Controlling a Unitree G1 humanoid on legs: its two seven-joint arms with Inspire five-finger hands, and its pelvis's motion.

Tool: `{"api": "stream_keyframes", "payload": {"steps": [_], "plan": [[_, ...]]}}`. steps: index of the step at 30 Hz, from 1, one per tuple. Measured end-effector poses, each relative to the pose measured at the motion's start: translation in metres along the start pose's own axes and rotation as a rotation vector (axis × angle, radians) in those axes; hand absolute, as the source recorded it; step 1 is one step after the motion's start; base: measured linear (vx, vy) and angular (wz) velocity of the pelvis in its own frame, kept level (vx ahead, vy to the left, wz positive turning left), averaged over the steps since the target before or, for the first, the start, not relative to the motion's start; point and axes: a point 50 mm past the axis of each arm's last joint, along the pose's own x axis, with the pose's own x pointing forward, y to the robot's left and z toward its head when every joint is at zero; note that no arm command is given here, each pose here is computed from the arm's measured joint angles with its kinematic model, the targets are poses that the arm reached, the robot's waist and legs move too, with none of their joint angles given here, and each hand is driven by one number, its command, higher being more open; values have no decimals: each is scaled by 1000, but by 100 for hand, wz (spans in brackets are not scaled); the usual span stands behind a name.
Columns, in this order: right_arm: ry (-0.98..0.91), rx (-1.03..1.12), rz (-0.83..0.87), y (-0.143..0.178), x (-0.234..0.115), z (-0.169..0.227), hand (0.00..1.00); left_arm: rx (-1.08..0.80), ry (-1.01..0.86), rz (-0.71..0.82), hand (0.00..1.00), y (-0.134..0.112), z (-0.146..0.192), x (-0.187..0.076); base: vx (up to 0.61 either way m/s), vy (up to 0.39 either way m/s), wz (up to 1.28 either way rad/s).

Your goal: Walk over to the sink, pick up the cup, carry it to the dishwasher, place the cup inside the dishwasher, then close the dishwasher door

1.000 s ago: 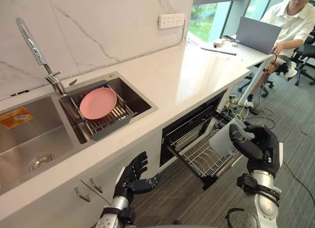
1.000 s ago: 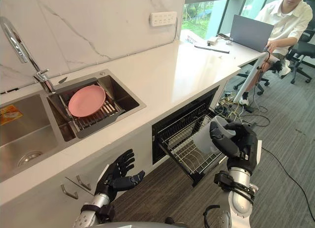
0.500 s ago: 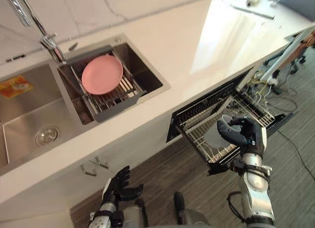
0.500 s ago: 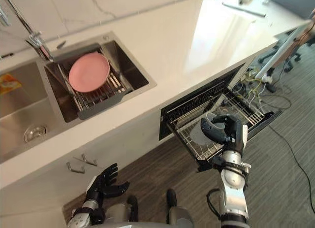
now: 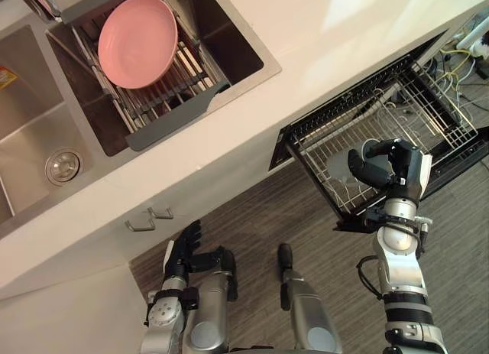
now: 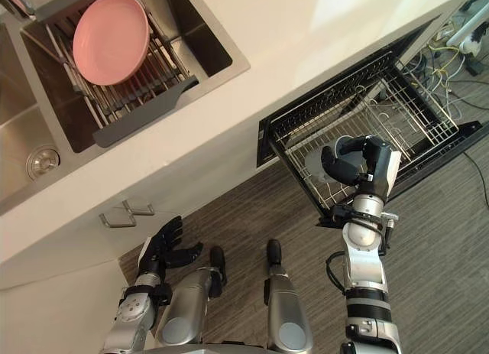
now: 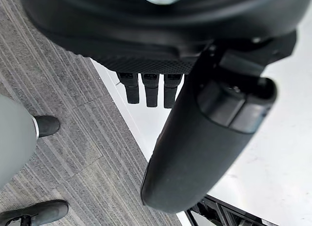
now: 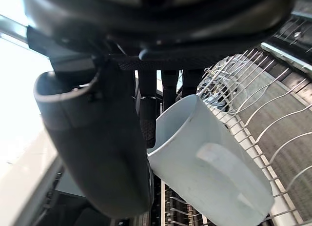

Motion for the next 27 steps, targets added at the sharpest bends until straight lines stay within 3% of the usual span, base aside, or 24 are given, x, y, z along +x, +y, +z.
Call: {"api": "stream_keyframes", "payload": {"steps": [2, 3, 16, 27], "plan": [[1, -30, -2, 0, 2, 0, 30, -7, -11, 3, 90, -2, 3, 2, 0, 0, 0], [3, -52, -6, -1, 3, -1, 90, -14, -18, 7, 90, -4, 5, 3, 0, 0, 0], [4, -63, -40, 1, 5, 1, 90, -41, -51, -6, 90, -13, 13, 9, 3, -1, 1], [-72, 140, -56, -3, -47, 23, 90, -31, 29, 14, 90, -7, -4, 6, 65, 4, 7]]}}
